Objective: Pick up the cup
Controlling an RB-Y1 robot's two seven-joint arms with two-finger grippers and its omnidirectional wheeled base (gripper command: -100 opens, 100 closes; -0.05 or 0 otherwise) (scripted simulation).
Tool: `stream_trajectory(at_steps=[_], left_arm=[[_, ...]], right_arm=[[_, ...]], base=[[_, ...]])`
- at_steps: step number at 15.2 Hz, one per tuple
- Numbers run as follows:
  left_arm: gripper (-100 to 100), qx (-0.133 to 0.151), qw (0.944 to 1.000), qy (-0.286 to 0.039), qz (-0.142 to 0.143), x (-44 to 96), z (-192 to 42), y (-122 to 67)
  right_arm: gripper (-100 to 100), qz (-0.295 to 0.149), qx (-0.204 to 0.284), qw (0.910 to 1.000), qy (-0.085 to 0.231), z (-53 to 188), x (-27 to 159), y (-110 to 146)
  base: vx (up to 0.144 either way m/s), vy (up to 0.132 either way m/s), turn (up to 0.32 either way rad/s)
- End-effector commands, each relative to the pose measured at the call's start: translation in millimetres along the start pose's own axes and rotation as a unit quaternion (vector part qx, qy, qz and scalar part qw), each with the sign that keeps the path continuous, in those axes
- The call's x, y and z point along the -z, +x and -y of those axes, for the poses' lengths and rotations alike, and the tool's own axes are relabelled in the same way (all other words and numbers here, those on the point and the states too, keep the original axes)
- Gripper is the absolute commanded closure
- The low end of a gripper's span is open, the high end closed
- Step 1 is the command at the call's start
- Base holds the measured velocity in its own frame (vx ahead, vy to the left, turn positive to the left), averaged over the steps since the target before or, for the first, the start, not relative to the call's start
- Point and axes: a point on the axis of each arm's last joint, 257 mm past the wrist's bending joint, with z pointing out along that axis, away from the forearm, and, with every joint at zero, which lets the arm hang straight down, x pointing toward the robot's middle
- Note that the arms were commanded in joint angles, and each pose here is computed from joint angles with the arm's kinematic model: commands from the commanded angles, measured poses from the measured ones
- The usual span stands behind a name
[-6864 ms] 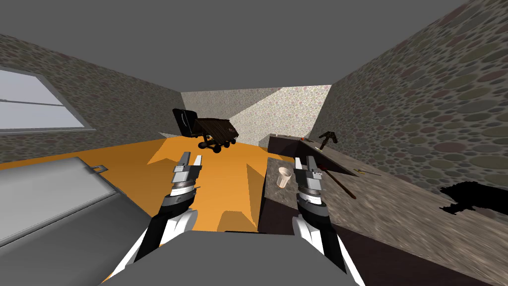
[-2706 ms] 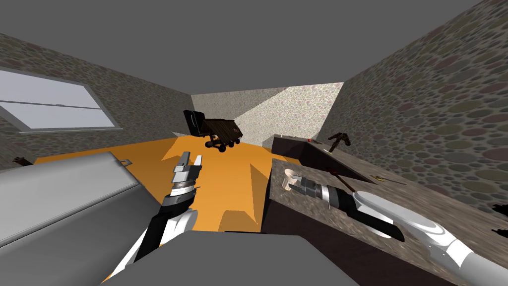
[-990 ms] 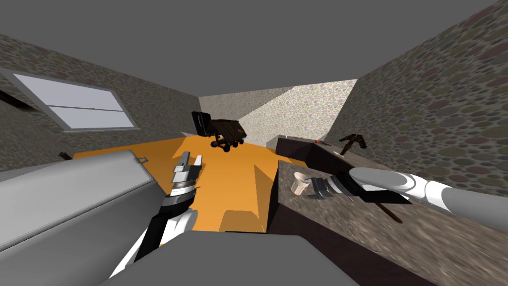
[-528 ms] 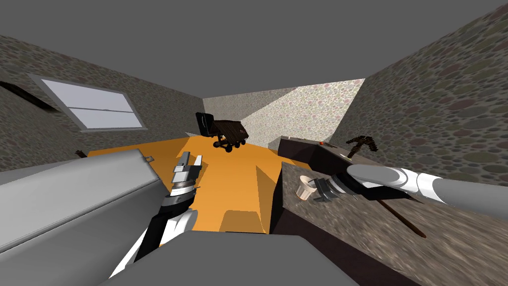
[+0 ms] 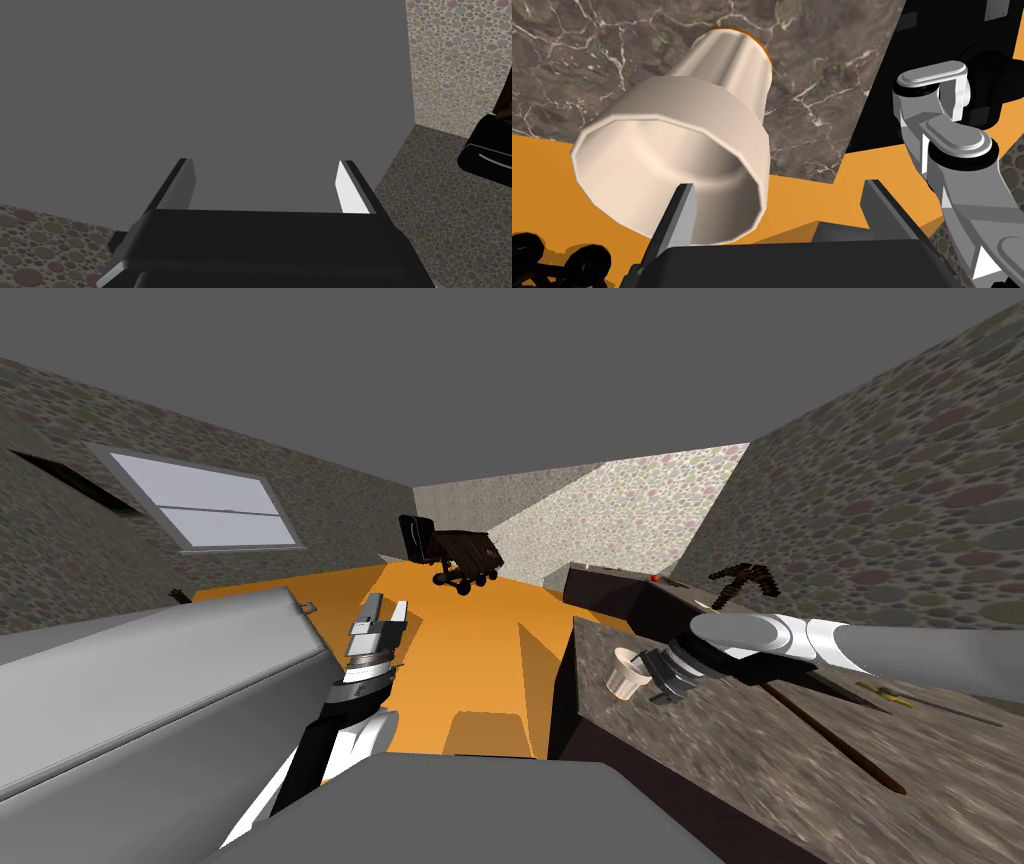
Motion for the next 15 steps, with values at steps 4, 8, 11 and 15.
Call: stream_trajectory(at_steps=[4,8,11,15], left_arm=[[0,0.000,1.0000,0.000,0.000,0.0,0,0.0],[0,0.000,1.0000,0.000,0.000,0.0,0,0.0],[0,0.000,1.0000,0.000,0.000,0.0,0,0.0],[0,0.000,1.0000,0.000,0.000,0.0,0,-0.1]], right_arm=[[-100,-0.025,0.005,0.9996,-0.010,-9,-6.7,22],[100,-0.025,0.003,0.9997,-0.009,-12,-10.2,27],[100,-0.024,0.002,0.9997,-0.008,-12,-10.1,27],[100,-0.025,0.008,0.9996,-0.011,-6,-3.8,17]], base=[[0.045,0.024,0.044],[0.005,0.021,0.061],[0.000,0.000,0.000],[-0.005,-0.019,-0.078]])
